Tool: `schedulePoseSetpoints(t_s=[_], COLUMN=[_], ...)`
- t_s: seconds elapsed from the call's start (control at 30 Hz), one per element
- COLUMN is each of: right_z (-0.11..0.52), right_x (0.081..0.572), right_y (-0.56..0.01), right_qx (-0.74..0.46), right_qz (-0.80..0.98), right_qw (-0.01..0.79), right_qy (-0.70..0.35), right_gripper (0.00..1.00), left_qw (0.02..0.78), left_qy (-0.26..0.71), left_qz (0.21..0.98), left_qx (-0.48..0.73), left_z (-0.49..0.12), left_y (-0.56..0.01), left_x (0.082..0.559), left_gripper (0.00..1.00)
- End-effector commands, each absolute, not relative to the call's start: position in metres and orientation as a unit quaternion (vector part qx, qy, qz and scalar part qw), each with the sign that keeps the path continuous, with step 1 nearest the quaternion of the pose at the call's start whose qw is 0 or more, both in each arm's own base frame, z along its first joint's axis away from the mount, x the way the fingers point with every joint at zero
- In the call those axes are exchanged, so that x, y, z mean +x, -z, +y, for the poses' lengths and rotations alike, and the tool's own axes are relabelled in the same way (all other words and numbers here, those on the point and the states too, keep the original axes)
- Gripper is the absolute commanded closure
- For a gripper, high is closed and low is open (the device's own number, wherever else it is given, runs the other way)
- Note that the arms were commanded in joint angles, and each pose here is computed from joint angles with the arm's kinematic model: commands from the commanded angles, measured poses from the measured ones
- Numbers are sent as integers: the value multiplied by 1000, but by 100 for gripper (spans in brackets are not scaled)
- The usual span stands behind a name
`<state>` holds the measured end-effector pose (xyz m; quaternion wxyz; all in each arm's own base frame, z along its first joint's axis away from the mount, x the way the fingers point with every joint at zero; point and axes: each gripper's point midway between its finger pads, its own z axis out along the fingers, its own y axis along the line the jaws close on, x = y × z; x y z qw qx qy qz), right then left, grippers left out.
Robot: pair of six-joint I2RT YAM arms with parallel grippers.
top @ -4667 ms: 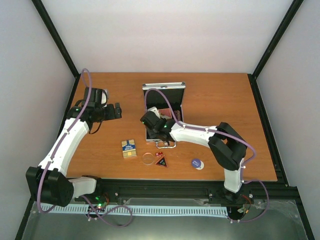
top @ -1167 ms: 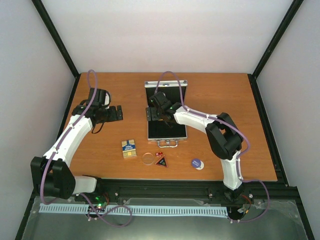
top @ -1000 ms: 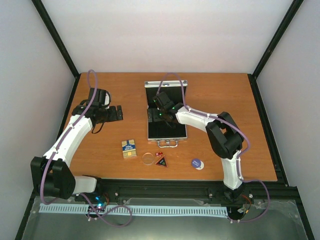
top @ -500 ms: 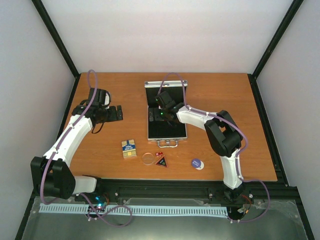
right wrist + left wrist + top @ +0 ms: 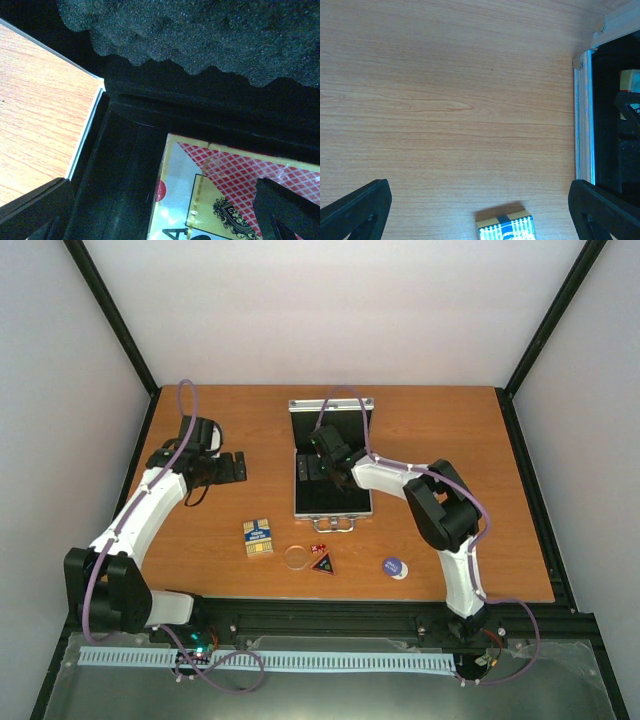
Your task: Pack up texas hold em set
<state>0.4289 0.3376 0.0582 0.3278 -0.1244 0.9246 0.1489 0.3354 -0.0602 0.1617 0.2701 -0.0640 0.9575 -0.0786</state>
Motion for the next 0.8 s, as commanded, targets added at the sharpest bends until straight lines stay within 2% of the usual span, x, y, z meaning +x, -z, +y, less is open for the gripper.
schedulePoseSetpoints(t_s=[0.0,0.43,0.6,0.77], right_z=[318,311,313,304], right_x=[393,359,374,396], right_y=[-1,10,-12,-48], right_qx=[-125,-104,-119,-123], right_qz=[952,958,952,936], right_qw=[245,203,234,304], right_qy=[-136,-172,-157,-125], right_gripper=[0,0,0,0], left_qw=[283,286,289,295], left_qy=[79,83,85,82], left_qz=[954,953,952,950], left_qx=[-53,-53,-54,-54], left_z=[-62,-62,-63,-61], left_y=[-168,-170,-171,-176], left_x=[341,338,337,336], left_gripper=[0,0,0,0])
